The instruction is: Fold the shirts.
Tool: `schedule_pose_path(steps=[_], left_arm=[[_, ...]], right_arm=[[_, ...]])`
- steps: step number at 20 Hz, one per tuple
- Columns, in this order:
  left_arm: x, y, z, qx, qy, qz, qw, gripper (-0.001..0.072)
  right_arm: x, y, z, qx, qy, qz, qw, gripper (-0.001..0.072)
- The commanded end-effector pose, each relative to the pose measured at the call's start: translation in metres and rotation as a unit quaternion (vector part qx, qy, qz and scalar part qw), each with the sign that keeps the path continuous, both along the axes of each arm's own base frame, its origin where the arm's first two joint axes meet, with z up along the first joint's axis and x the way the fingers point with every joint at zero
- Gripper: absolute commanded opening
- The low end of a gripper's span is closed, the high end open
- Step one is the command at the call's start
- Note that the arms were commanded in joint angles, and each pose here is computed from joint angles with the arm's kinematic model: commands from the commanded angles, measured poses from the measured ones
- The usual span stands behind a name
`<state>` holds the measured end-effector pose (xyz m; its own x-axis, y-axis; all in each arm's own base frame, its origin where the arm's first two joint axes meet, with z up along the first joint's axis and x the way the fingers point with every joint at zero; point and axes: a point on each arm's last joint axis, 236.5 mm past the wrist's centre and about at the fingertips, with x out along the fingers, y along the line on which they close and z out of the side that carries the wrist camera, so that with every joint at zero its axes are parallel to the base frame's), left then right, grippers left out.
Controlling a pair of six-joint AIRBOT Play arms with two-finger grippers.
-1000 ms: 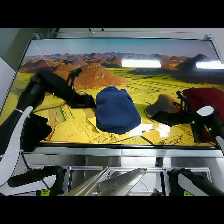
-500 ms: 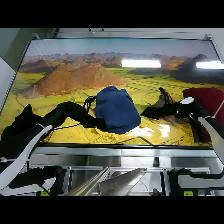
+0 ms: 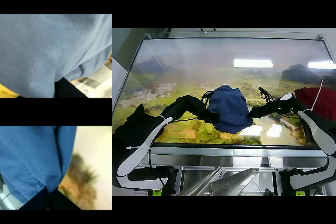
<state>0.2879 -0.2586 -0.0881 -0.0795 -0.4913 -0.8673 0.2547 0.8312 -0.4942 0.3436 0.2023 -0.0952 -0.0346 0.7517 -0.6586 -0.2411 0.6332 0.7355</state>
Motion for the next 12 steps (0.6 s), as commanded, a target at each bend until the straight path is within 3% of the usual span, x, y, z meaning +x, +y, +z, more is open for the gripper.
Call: schedule_pose_path(steps=[1,4,7,12], left_arm=[[0.006,-0.003,0.037,-0.02,-0.037,-0.004,0.999,0.0016],[0.022,-0.012,0.15,-0.078,-0.144,-0.013,0.986,0.0016],[0.021,-0.013,0.315,-0.159,-0.289,0.009,0.944,0.0016],[-0.064,0.024,0.52,-0.269,-0.468,0.026,0.841,0.0016]], right_arm=[[-0.013,0.011,0.034,0.035,0.001,0.045,0.998,0.0017],[-0.01,0.018,0.126,0.063,-0.076,0.074,0.992,0.0017],[-0.02,0.021,0.271,0.074,-0.257,0.09,0.959,0.0017],[-0.108,-0.01,0.489,0.008,-0.593,0.028,0.805,0.0018]])
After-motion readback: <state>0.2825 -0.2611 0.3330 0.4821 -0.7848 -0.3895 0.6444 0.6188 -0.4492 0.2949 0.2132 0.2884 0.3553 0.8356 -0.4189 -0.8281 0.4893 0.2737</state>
